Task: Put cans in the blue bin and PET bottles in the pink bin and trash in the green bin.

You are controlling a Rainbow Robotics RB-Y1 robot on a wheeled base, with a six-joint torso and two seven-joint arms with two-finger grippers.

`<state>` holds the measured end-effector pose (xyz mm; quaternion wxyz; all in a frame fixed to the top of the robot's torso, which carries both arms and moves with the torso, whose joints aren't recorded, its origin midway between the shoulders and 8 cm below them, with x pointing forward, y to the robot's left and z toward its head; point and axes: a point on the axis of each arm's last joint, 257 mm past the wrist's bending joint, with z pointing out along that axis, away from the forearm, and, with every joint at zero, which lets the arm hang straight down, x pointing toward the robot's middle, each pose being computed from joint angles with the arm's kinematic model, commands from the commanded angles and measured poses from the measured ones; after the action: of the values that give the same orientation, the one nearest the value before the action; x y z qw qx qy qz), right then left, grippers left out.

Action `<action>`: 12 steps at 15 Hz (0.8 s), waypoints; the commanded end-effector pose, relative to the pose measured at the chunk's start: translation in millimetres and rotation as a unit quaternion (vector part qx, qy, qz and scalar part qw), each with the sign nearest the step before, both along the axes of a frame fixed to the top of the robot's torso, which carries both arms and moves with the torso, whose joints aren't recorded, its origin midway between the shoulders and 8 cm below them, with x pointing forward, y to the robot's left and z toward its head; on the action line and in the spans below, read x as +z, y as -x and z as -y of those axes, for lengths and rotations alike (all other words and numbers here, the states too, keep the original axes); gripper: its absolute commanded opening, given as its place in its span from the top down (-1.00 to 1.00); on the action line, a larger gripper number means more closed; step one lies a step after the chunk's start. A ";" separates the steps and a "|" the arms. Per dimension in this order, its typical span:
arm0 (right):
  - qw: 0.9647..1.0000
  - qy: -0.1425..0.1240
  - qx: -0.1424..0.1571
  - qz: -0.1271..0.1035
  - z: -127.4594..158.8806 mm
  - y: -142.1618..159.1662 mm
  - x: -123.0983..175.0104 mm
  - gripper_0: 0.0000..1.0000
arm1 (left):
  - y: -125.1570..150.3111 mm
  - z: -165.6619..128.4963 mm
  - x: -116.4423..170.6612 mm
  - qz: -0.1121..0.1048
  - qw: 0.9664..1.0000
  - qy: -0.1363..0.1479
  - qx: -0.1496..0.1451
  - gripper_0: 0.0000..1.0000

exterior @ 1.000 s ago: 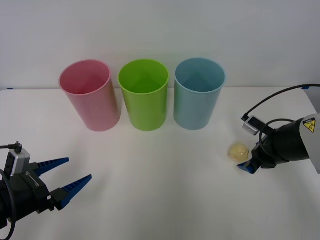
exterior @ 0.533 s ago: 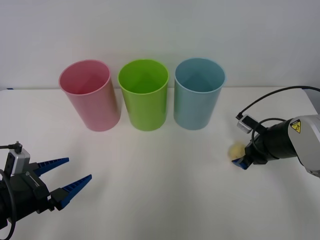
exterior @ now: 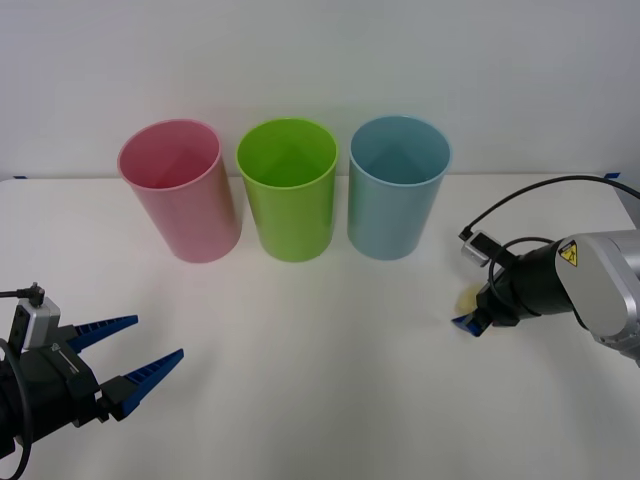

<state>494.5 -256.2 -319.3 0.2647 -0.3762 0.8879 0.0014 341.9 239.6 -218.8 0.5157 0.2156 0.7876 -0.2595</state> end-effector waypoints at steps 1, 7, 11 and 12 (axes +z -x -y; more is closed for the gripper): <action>1.000 -0.001 0.001 -0.007 -2.9 0.2 -3.6 -1.00 | 0.0 0.0 0.0 0.000 1.000 0.000 0.000 -1.00; 1.000 0.002 0.003 -0.009 -2.4 0.5 -5.8 -0.91 | 0.0 0.0 0.0 0.000 1.000 0.000 0.000 -1.00; 1.000 0.010 0.008 -0.009 -2.8 0.3 -6.9 1.00 | 0.0 0.0 0.0 0.000 1.000 0.000 0.000 -1.00; 1.000 0.012 0.007 -0.008 -1.7 0.0 -7.0 1.00 | 0.0 0.0 0.0 0.000 1.000 0.000 0.000 -1.00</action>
<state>494.3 -253.8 -326.2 0.2530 -0.3853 0.8874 -0.0028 341.9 239.6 -218.8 0.5157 0.2156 0.7876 -0.2595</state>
